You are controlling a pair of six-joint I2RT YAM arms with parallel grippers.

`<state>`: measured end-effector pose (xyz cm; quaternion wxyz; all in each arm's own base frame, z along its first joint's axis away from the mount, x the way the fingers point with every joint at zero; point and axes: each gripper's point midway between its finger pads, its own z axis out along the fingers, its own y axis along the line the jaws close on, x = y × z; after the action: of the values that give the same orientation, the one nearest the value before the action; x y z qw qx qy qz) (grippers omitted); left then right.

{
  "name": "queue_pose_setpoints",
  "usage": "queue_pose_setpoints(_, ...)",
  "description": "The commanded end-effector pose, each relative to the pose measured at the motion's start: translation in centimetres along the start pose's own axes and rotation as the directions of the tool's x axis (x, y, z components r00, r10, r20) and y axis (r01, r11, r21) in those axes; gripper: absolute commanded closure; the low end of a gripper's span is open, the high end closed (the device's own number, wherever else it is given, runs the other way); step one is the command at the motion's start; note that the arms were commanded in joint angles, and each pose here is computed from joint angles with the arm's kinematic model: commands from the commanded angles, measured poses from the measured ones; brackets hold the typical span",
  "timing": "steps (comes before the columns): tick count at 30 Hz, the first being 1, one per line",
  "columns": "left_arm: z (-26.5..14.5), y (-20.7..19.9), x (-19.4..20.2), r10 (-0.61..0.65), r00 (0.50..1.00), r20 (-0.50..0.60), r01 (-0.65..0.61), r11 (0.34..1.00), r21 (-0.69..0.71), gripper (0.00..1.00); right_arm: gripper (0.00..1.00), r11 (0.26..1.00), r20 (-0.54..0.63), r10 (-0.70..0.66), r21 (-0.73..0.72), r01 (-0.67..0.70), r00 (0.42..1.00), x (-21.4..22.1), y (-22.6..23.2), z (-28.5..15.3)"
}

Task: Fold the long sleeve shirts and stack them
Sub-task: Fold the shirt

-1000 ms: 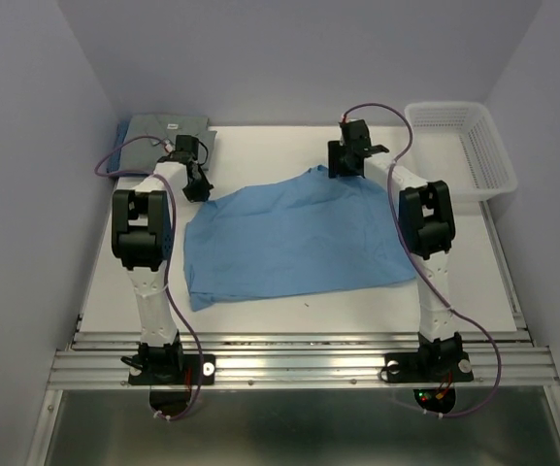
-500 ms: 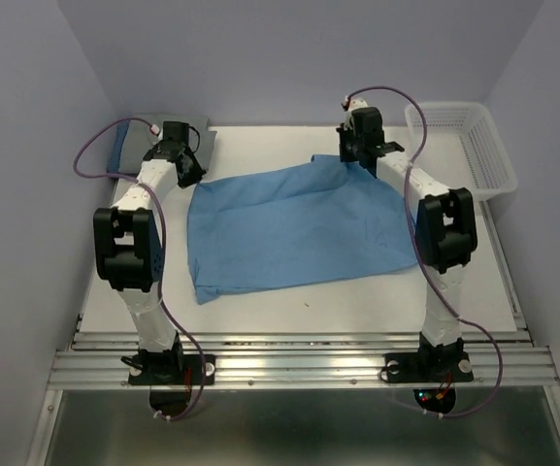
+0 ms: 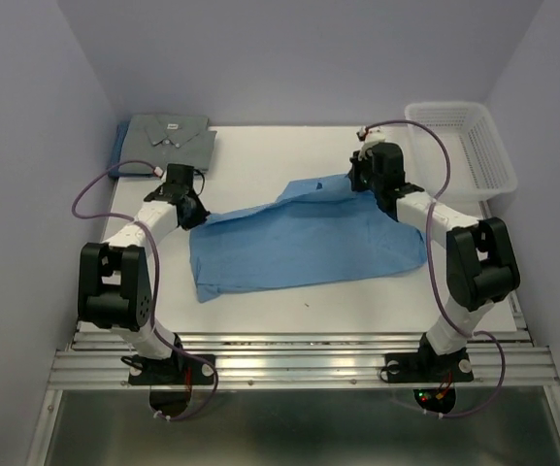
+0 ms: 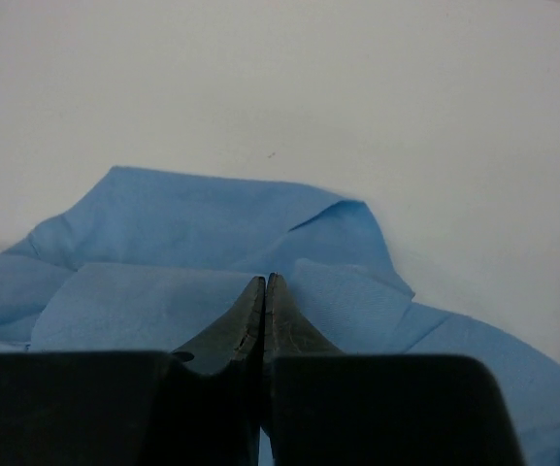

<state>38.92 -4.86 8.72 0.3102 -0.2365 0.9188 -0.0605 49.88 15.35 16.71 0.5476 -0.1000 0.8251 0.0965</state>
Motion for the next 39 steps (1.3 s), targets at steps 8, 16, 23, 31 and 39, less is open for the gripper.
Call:
queue_pose_setpoints(8, -0.6, 1.5, 4.6, -0.024, 1.0, -0.011, 0.024, 1.0, 0.015, 1.0, 0.91, 0.983, 0.019, 0.174, 0.06, -0.175, 0.985, 5.4, -0.9, -4.0)
queue_pose_setpoints(16, 0.8, 3.6, 8.1, -0.04, 0.994, -0.104, 0.035, 0.998, -0.056, 1.0, 0.68, 0.94, -0.049, 0.338, 0.073, -0.334, 0.94, 10.5, -0.2, -7.3)
queue_pose_setpoints(23, -0.3, 3.3, 7.3, -0.033, 0.993, -0.11, 0.024, 0.996, -0.082, 0.16, 0.35, 0.965, -0.032, 0.253, 0.086, -0.249, 0.967, 6.8, -0.8, -8.9)
queue_pose_setpoints(31, -6.2, 0.3, 1.5, -0.036, 0.998, 0.055, 0.036, 0.999, -0.014, 0.01, 0.0, 0.993, 0.033, 0.071, -0.092, -0.068, 0.997, -1.4, 2.5, -7.2)
queue_pose_setpoints(39, -6.0, -3.3, -1.7, -0.017, 0.997, 0.081, 0.011, 0.997, 0.075, 0.01, 0.0, 0.997, -0.168, -0.061, -0.06, 0.052, 0.984, 0.2, 7.6, 2.6)
